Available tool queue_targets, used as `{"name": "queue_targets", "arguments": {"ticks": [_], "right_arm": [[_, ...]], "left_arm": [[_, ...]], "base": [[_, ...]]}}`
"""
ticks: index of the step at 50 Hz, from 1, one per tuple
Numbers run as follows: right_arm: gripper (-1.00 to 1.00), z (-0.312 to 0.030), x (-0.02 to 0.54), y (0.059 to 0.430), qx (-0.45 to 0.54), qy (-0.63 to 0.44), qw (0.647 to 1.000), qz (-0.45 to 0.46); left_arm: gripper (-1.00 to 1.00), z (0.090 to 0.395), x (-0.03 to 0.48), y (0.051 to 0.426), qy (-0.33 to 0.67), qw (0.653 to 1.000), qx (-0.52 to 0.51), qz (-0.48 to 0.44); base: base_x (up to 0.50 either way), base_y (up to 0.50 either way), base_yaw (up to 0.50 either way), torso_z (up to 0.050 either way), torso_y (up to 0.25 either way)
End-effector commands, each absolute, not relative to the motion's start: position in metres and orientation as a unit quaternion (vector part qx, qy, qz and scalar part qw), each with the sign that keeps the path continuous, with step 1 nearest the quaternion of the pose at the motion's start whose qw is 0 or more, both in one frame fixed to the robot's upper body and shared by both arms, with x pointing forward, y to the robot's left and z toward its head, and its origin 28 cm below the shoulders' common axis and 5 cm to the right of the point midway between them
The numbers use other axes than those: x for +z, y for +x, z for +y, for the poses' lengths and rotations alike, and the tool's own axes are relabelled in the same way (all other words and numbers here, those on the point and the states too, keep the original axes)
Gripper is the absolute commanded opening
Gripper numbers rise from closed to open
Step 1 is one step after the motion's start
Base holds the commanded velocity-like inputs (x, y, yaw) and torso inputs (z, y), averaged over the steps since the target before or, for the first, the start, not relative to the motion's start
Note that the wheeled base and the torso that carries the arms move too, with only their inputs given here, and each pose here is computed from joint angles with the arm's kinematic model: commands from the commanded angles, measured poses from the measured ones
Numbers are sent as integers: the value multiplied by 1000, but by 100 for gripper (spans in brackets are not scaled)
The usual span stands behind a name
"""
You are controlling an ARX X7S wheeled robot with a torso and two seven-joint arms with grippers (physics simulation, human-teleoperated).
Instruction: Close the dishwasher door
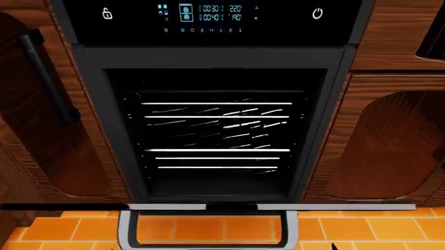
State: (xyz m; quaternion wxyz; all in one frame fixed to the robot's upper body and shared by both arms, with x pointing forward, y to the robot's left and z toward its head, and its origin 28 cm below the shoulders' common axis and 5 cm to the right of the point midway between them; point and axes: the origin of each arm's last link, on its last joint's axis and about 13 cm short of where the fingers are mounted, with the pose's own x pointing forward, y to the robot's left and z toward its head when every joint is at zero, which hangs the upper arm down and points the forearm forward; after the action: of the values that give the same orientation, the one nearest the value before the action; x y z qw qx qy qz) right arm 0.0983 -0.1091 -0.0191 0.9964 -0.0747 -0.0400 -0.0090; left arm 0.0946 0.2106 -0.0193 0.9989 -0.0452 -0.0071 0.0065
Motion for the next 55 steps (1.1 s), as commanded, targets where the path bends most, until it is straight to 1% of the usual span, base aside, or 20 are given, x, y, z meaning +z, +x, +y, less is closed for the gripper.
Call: {"name": "queue_targets", "arguments": {"ticks": [1, 11, 37, 55], "right_arm": [[100, -109, -19, 98, -10, -75, 996, -40], [100, -109, -19, 98, -13, -73, 996, -40], [100, -109, -20, 99, -12, -63, 998, -28], [100, -109, -33, 107, -6, -59, 998, 15]], "left_arm": [[100, 211, -20, 94, -45, 999, 6, -7], [100, 211, -19, 94, -45, 999, 7, -7], [100, 211, -22, 97, -39, 999, 7, 0], [100, 211, -40, 106, -37, 998, 9, 46]], "base": [[293, 8, 0, 0, 0], [264, 11, 0, 0, 0], [0, 0, 0, 0, 0], [0, 0, 0, 0, 0]]}}
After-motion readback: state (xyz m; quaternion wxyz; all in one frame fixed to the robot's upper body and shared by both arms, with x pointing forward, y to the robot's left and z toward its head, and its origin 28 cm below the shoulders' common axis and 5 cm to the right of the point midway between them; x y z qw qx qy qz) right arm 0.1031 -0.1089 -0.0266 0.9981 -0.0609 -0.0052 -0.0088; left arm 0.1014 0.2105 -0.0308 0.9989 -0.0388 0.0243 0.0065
